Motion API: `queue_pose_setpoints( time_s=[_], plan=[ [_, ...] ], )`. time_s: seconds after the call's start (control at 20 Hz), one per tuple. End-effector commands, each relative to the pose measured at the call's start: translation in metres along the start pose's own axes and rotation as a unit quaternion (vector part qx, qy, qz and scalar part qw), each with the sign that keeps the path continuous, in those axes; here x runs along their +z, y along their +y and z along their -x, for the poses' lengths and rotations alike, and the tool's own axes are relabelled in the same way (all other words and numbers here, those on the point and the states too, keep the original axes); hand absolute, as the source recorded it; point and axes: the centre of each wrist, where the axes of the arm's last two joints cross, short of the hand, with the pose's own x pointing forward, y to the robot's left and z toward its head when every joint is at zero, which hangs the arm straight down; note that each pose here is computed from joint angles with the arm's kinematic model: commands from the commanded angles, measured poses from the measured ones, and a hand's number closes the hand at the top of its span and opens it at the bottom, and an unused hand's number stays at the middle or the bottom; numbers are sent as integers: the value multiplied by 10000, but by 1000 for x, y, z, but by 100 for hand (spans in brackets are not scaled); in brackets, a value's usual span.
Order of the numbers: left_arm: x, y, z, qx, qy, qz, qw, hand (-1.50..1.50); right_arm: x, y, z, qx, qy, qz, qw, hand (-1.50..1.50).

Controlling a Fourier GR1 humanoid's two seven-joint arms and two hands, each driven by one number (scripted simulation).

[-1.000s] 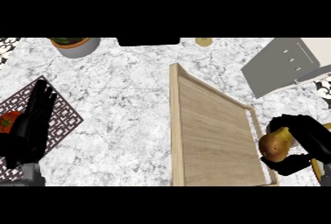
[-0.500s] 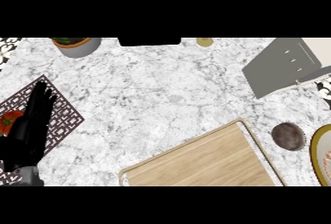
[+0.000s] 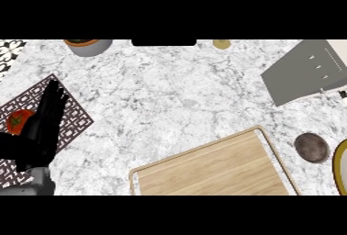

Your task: Pick the pear from the tray and place it in the tiered shelf

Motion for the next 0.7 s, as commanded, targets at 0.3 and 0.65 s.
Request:
queue_pose_setpoints(
  time_s=[0.3, 0.65],
  plan=[
    [1, -7, -12, -45, -69, 133, 9999, 0, -47, -22, 13, -290, 243, 703, 9968, 150],
    [0, -14, 1, -84, -68, 24, 9999, 0, -88, 7, 34, -457, 247, 762, 9957, 150]
  ],
)
